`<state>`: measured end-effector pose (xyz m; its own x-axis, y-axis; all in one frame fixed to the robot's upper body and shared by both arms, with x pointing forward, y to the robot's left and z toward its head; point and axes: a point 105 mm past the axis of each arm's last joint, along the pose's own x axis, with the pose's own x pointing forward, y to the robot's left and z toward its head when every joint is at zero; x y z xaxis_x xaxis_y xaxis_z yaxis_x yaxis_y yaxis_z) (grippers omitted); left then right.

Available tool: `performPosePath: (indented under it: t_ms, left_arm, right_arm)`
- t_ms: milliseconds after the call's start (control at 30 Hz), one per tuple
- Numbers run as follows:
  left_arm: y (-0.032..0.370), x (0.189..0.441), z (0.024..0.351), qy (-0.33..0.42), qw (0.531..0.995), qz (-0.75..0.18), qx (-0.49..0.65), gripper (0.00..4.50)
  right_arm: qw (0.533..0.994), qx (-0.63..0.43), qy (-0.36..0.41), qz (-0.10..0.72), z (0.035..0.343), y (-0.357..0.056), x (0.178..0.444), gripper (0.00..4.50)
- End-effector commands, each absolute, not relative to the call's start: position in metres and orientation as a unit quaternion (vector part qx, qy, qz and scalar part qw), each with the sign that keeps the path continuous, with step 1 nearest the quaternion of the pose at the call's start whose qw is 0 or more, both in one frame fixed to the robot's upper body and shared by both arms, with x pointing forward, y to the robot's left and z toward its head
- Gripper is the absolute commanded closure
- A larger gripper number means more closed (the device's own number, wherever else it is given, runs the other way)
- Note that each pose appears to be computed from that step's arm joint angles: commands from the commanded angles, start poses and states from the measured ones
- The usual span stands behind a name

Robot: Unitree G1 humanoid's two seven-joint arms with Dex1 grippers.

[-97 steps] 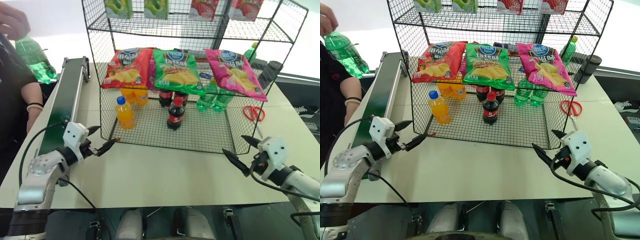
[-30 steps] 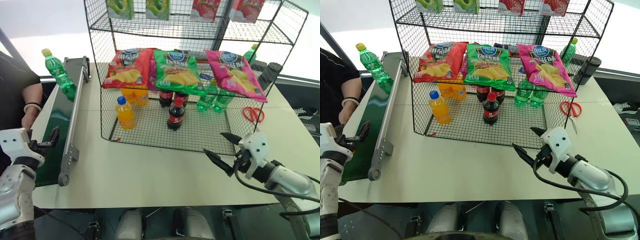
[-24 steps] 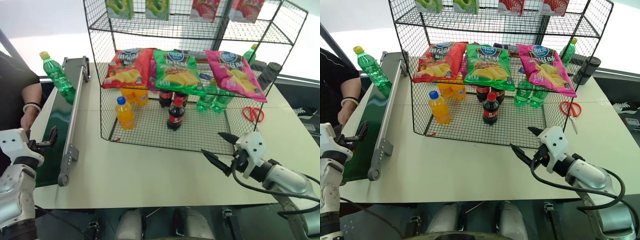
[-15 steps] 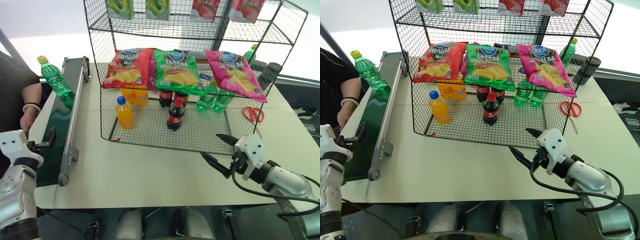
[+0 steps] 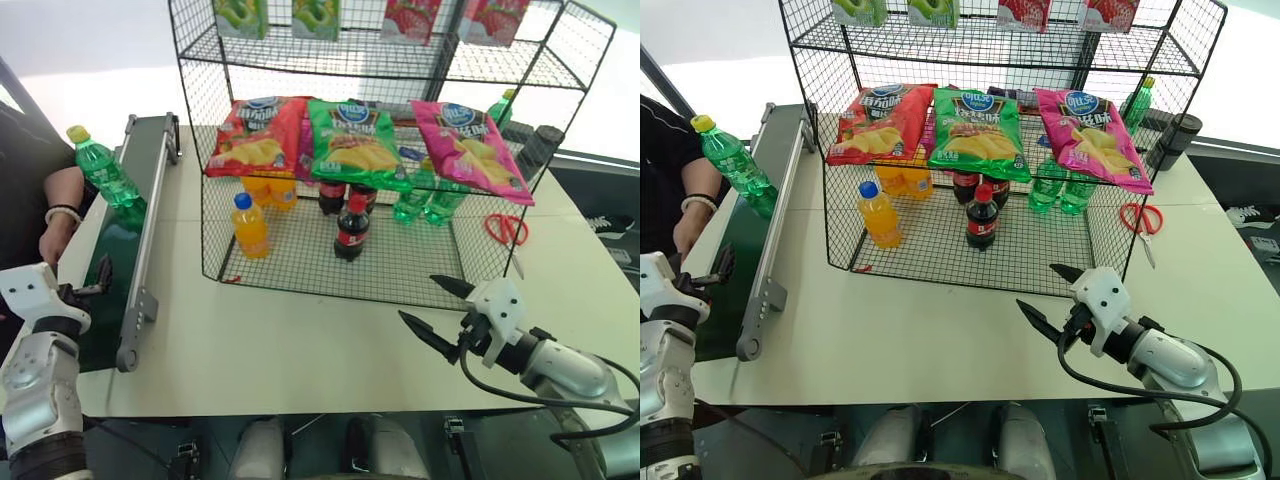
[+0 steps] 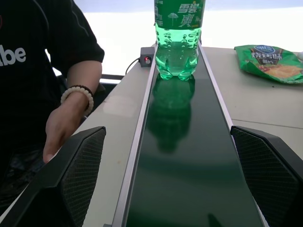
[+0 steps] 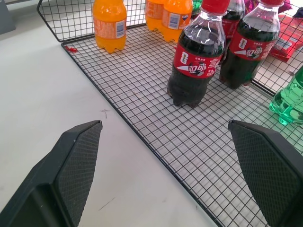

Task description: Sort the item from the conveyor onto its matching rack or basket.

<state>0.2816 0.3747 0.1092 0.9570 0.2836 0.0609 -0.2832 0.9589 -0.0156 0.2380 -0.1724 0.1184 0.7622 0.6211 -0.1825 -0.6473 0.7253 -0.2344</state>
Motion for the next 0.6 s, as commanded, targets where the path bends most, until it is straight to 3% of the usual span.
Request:
performPosePath:
  t_ms: [33,600]
  left_arm:
    - [0.3789,0.2811,0.1192,-0.052,0.987,0.149,0.01,0.0]
    - [0.3799,0.2875,0.1227,-0.059,0.987,0.151,0.01,0.0]
  right_arm:
    - [0.929,-0.146,0.029,0.34,0.1214,-0.1708,0.2376,0.06]
    - [0.927,-0.146,0.021,0.344,0.1238,-0.1689,0.2424,0.06]
